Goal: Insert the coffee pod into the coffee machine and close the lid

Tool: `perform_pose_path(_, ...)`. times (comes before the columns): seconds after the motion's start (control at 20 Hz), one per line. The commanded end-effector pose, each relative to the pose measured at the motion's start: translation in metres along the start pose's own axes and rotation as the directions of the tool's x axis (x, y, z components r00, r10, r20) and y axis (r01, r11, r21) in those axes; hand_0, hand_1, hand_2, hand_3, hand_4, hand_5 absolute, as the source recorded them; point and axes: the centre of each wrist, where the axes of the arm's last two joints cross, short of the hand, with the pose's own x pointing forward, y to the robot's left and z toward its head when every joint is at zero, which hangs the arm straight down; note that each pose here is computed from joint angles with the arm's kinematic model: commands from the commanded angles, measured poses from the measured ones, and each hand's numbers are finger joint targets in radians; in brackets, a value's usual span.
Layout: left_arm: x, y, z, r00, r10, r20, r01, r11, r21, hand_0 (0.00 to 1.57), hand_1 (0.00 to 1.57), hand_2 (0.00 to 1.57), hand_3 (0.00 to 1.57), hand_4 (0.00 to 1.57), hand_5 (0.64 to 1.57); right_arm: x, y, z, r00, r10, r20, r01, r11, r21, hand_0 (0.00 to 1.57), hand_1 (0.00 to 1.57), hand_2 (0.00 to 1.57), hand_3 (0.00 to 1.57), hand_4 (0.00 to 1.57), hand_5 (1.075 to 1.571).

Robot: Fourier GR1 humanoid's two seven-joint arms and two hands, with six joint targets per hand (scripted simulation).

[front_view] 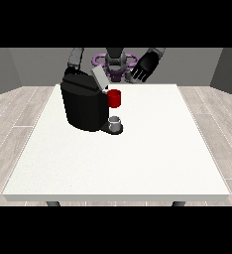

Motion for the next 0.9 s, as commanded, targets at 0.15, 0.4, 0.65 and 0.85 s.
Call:
perform_pose_path(0.15,0.025,0.052,-0.001,0.998,0.065,-0.003,-0.065,0.996,0.058,1.20,1.20,1.24,1.26,0.49,1.571,0.009,-0.012,-0.003,0.998,-0.012,0.056,0.013,1.000,-0.027,0.00,0.00,0.00,0.00,0.00,1.571)
perform_pose_path(0.4,0.039,0.083,0.002,1.000,0.000,0.028,-0.004,0.986,0.164,1.17,1.17,1.25,1.27,0.48,1.571,0.046,-0.019,-0.021,0.990,0.037,0.134,-0.033,0.999,-0.030,0.00,0.00,0.00,0.00,0.00,1.571)
perform_pose_path(0.65,0.048,0.122,0.012,1.000,-0.003,-0.010,0.005,0.977,0.212,1.22,1.22,1.29,1.24,0.48,1.571,0.076,-0.017,-0.030,0.979,-0.011,0.205,0.014,1.000,-0.010,0.00,0.00,0.00,0.00,0.26,1.571)
perform_pose_path(0.85,0.065,0.118,0.004,0.999,-0.046,0.026,0.039,0.975,0.217,1.29,1.29,1.32,1.26,0.48,1.571,0.076,-0.016,-0.035,0.977,-0.012,0.213,0.020,0.999,-0.037,0.00,0.00,0.00,0.00,0.00,1.571)
